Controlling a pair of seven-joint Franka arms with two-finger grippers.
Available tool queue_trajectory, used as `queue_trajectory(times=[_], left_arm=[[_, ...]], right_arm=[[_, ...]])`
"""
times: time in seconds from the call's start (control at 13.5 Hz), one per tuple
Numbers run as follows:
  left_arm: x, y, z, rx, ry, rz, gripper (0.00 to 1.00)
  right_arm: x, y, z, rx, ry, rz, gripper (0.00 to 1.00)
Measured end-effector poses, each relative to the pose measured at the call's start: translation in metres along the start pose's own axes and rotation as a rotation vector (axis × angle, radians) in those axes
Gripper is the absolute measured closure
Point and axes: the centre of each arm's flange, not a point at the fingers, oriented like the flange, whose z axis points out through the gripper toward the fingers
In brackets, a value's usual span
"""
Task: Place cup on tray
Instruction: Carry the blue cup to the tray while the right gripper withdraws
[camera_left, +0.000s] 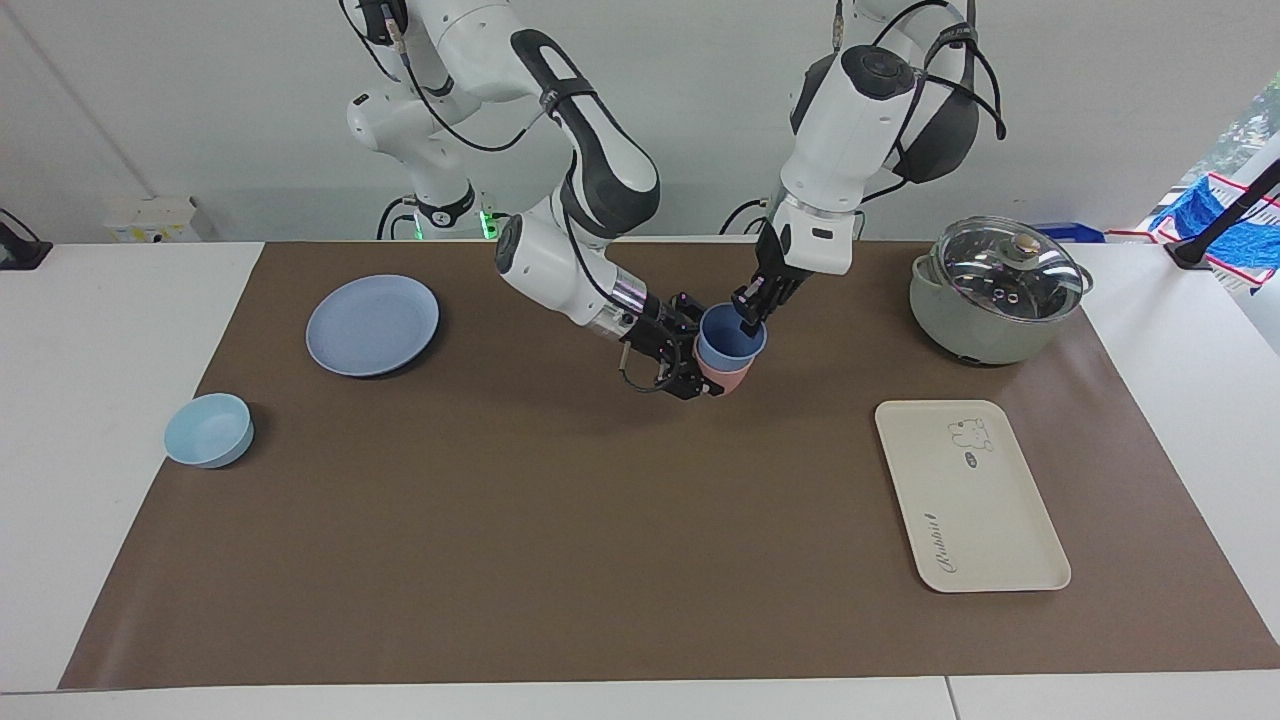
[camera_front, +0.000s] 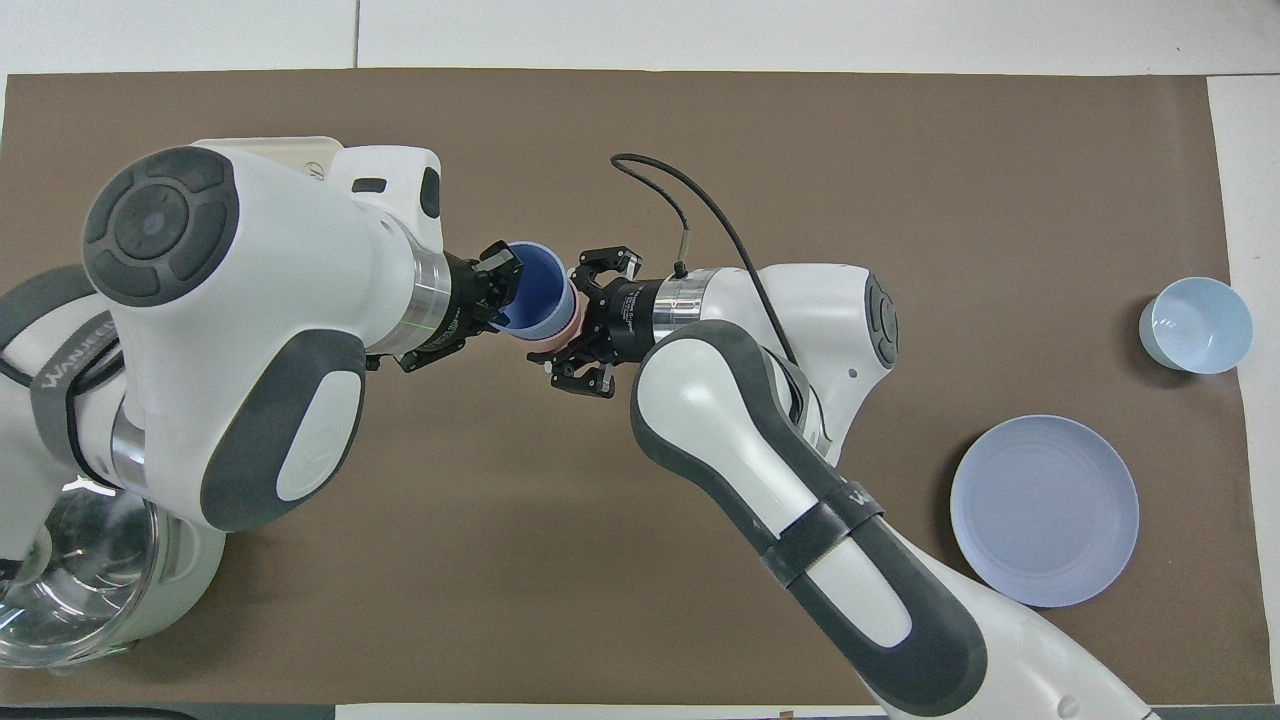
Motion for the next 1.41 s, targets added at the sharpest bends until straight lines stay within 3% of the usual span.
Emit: queue_trajectory(times=[0.15, 0.37, 0.52, 0.74, 0.97, 1.11, 1.41], left_arm=[[0.002, 0.000, -0.012, -0.027, -0.012, -0.019, 0.95], [0.022, -0.007, -0.061, -0.082, -0.033, -0.072, 0.95], [0.049, -0.024, -0.092, -0.100, -0.022, -0.102, 0.95], [0.102, -0.068, -0.104, -0.090, 0.002, -0.032, 0.95], [0.168, -0.144, -0.083, -0.054, 0.009, 0.086, 0.95], [0.203, -0.183, -0.056, -0.063, 0.058, 0.127, 0.95], [0.247, -0.216, 0.019, -0.021, 0.137, 0.206, 0.95]], right_arm=[[0.000, -0.001, -0.002, 0.008, 0.000, 0.000, 0.21], [-0.001, 0.000, -0.001, 0.006, -0.001, -0.001, 0.21], [-0.001, 0.001, 0.000, 0.004, -0.001, -0.002, 0.21], [0.001, -0.003, -0.003, 0.010, -0.001, 0.002, 0.21], [0.014, -0.023, -0.020, 0.009, -0.007, 0.015, 0.21], [0.027, -0.041, -0.038, -0.004, -0.017, -0.003, 0.21], [0.067, -0.085, -0.095, -0.049, -0.039, -0.096, 0.21]])
